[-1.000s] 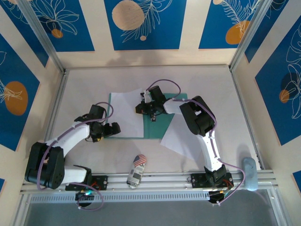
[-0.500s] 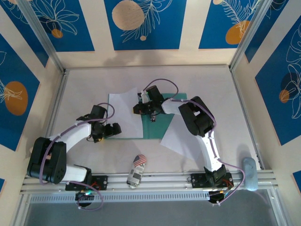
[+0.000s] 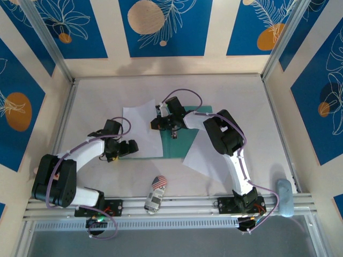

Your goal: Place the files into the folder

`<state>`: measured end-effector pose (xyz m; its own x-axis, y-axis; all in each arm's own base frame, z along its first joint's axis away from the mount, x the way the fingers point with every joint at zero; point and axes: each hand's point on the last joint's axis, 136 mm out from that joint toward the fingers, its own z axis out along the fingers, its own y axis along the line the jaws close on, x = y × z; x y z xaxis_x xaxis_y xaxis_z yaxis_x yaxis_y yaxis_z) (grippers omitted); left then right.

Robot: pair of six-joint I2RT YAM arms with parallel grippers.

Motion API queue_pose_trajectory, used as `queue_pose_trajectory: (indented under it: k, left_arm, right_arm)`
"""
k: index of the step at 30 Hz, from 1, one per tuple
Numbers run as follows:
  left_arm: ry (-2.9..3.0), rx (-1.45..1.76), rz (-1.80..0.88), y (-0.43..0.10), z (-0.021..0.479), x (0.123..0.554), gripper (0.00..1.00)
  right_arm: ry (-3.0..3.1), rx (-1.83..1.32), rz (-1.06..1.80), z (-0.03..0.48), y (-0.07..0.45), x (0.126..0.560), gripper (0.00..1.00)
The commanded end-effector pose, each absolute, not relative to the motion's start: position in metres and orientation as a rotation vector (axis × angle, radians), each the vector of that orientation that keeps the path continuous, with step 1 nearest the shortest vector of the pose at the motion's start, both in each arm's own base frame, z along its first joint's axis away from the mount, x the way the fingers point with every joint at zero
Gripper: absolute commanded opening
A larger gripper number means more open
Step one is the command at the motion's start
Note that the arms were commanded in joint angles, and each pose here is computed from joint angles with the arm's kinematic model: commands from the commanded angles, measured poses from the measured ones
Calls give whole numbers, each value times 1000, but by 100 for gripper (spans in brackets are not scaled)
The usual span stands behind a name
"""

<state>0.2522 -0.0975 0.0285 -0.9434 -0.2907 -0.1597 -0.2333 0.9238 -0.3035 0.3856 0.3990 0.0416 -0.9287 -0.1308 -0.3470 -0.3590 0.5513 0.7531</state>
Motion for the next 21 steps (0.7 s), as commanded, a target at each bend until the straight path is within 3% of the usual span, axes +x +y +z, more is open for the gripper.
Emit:
queue_pose_trajectory:
  k: [1, 5, 11, 15, 18, 21]
  left_arm:
    - [2876, -421, -451, -100, 30, 258, 98]
    - [2873, -418, -453, -101, 33, 260, 98]
    - [2847, -392, -379, -94, 50, 269, 98]
    - [2811, -360, -274, -82, 70, 279, 98]
    - [2775, -332, -178, -72, 86, 286, 98]
    - [2733, -294, -106, -66, 101, 296, 98]
  right_arm:
    - [2576, -379, 1349, 36, 397, 384, 0]
    - [2572, -380, 1351, 40, 396, 384, 7]
    - [2561, -440, 1230, 70, 384, 389, 33]
    - [2536, -507, 1139, 105, 370, 390, 40]
    - [2502, -528, 1065, 129, 352, 389, 59]
    - [2468, -512, 1048, 148, 334, 386, 62]
